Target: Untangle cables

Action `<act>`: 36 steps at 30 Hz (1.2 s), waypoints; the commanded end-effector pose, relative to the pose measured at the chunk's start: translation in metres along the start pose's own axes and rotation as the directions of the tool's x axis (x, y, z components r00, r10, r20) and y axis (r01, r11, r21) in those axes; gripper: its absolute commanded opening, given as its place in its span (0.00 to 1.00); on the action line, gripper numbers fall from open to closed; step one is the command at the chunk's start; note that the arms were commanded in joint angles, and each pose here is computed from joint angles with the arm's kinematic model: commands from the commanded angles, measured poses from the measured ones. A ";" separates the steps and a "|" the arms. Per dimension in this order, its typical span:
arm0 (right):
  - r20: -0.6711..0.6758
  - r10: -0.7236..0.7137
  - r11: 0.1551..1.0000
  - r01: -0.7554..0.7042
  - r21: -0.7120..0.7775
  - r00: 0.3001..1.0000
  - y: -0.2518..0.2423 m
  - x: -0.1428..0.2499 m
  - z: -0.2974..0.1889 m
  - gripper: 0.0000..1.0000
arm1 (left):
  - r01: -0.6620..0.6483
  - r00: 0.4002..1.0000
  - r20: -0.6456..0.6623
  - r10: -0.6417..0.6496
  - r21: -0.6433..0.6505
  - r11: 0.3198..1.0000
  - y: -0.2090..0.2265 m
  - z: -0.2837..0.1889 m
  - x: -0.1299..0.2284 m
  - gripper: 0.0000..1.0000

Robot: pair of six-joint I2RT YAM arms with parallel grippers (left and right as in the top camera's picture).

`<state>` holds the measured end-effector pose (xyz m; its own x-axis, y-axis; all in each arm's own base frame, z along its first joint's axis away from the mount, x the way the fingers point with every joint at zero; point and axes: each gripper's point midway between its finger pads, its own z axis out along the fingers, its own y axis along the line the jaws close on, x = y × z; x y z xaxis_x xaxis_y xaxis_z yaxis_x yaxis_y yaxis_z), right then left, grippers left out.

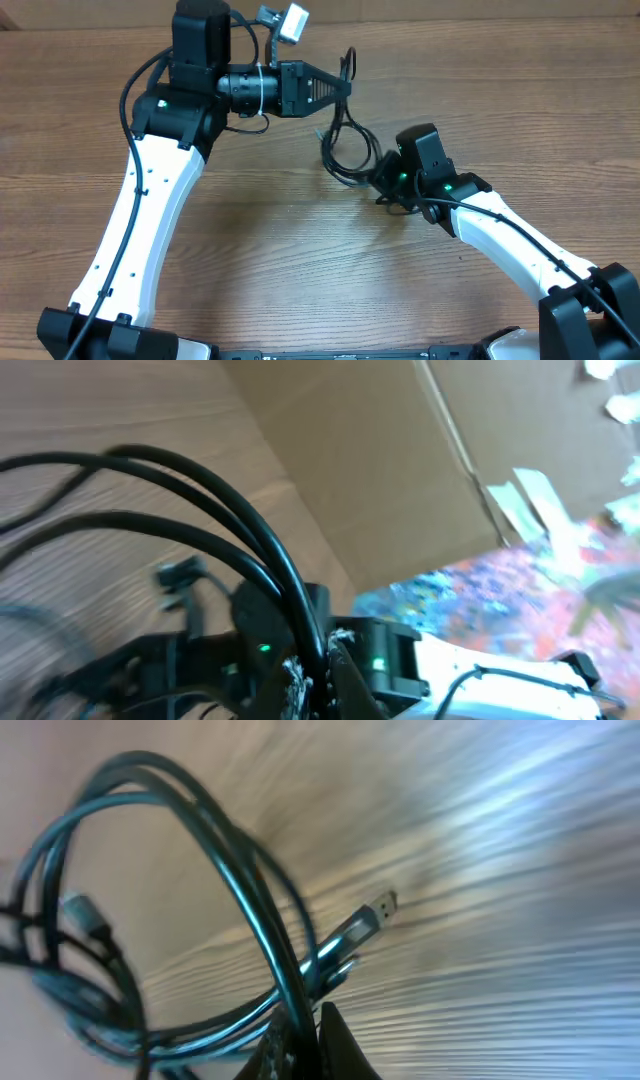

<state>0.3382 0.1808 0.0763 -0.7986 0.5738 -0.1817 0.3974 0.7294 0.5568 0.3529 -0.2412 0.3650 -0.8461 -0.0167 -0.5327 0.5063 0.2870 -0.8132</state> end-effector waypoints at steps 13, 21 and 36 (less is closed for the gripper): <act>0.352 -0.281 0.906 0.126 0.404 0.893 -0.065 -0.117 -0.104 0.04 | 0.206 0.978 0.208 -0.025 -0.929 0.307 0.169 -0.152 0.021 0.04; 0.407 -0.395 0.887 0.226 0.402 0.824 -0.033 -0.126 -0.152 0.04 | 0.333 0.943 0.334 0.010 -0.942 0.043 0.177 -0.198 0.028 0.04; 0.433 -0.520 0.812 0.270 0.517 0.736 -0.030 -0.116 -0.202 0.04 | 0.419 0.906 0.423 0.032 -0.880 -0.223 0.174 -0.243 0.053 0.04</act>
<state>0.3276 0.0561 0.2186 -0.6850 0.2162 -0.6958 0.1994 0.9741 0.1064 0.3606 0.0082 0.2270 -0.7753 -0.3890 -0.4975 -0.4953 0.8633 0.0968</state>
